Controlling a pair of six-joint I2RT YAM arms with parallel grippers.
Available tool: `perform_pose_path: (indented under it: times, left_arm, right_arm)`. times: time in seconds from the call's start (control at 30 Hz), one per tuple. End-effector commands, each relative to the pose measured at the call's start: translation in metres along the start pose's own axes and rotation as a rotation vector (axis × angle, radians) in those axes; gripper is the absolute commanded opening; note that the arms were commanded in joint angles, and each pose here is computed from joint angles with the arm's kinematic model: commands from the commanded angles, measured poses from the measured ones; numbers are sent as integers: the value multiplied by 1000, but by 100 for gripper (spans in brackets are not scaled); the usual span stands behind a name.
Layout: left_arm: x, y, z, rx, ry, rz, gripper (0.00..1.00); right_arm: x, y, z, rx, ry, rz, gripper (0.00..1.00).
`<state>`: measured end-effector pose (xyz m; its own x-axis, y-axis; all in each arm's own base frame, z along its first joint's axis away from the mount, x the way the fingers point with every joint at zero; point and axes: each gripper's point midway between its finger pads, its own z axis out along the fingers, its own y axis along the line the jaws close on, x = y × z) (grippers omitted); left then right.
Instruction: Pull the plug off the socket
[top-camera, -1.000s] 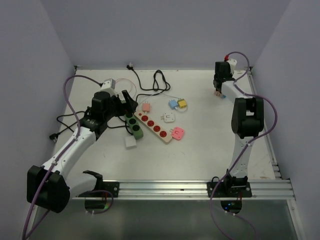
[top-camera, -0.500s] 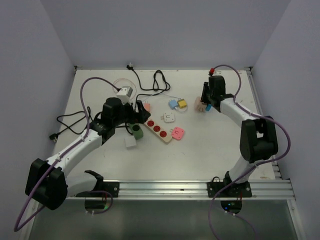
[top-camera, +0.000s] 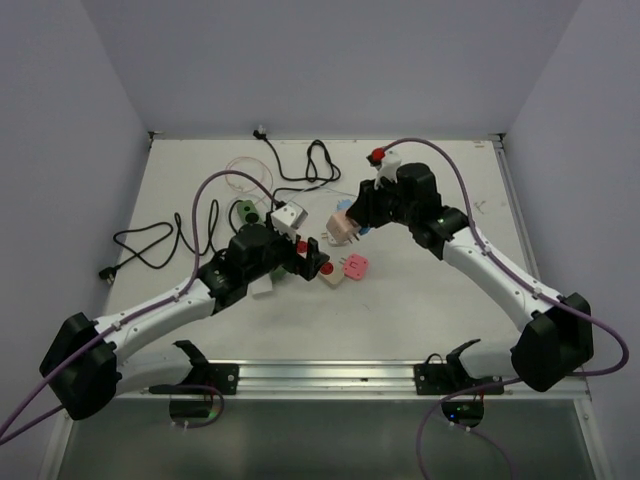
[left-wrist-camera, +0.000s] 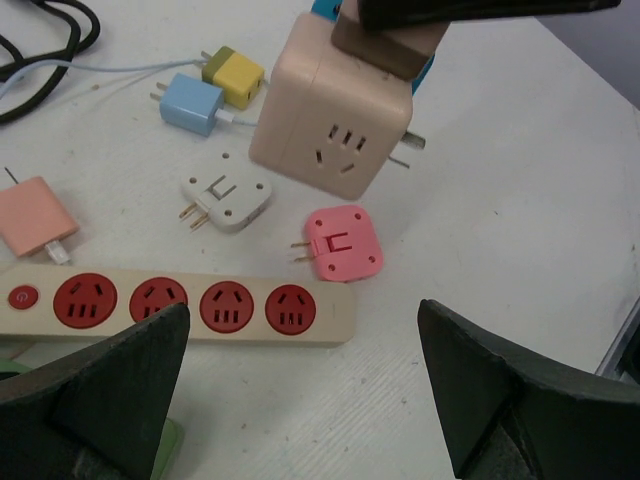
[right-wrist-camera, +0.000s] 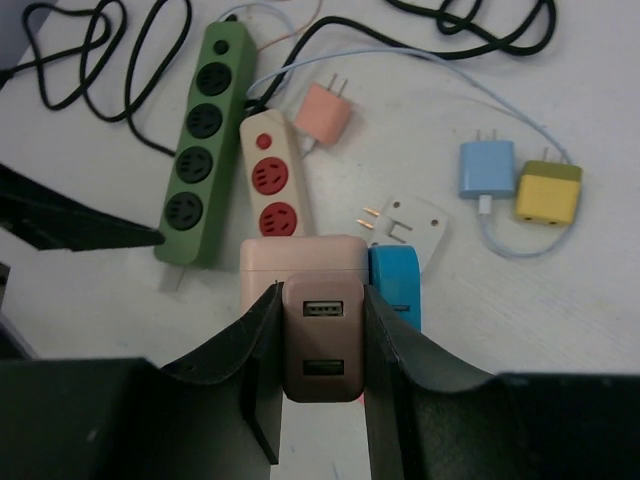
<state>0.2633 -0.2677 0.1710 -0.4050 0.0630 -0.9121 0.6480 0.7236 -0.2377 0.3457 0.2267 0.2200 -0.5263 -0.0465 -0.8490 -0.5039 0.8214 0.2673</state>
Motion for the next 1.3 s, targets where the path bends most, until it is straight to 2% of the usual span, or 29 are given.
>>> perform_pose_path:
  times: [0.0,0.33,0.8,0.9,0.93,1.0,1.03,1.1,1.13,1.2,1.27]
  left_arm:
    - [-35,-8,-4,-5,-157,114,99]
    - [-31,-18,12,-34,-142,218,98]
    - [-32,-32,24,2,-153,214,89]
    - [-26,-32,27,3,-140,215,81]
    - [-23,-31,29,3,-132,215,71]
    - [-21,-31,30,0,-128,209,60]
    - [-19,-30,31,-1,-122,209,44]
    - [-13,-28,31,-8,-108,203,30]
    - [-11,-28,31,-11,-102,202,16]
    - [-5,-25,31,-22,-86,189,0]
    - [4,-22,33,-36,-53,175,0]
  right_arm:
    - [3,39,-14,-159,10,-38,0]
    - [21,74,-20,-252,64,-105,0]
    - [23,88,-20,-276,64,-127,0]
    - [22,92,-21,-287,65,-127,0]
    - [21,93,-22,-289,62,-128,0]
    - [20,94,-23,-291,61,-130,0]
    - [19,94,-24,-289,59,-131,0]
    - [19,94,-25,-286,60,-131,0]
    - [19,94,-25,-286,61,-131,0]
    - [16,93,-27,-277,55,-132,0]
    - [12,92,-28,-263,46,-131,0]
